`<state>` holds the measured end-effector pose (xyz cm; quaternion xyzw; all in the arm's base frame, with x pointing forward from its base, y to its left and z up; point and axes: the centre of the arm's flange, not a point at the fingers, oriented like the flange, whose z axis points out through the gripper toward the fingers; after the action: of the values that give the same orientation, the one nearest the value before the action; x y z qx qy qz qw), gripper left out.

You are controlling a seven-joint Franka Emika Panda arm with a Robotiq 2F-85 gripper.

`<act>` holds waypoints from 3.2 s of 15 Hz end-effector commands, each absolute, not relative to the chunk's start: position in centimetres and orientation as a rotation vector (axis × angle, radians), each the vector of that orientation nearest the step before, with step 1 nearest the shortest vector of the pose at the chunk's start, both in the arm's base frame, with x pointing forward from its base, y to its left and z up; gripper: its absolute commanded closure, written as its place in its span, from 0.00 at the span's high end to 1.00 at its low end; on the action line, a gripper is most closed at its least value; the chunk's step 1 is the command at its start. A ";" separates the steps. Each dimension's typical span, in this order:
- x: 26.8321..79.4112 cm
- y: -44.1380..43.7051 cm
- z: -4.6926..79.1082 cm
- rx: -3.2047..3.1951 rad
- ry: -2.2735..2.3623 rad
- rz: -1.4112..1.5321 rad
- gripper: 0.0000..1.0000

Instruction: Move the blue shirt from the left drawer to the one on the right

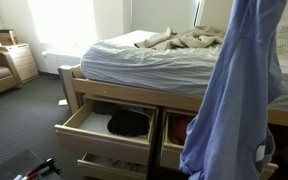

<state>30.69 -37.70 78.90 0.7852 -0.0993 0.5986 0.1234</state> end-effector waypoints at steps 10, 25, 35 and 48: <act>43.5 -41.3 76.5 2.485 -0.104 1.643 0.00; 53.6 -43.3 66.3 2.554 -0.072 1.409 0.00; 52.3 -42.4 70.6 2.961 0.014 0.987 0.00; 61.4 -35.7 74.7 2.911 -0.222 1.246 0.00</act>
<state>55.62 -36.33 70.20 0.9308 -0.0274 0.3642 -0.0107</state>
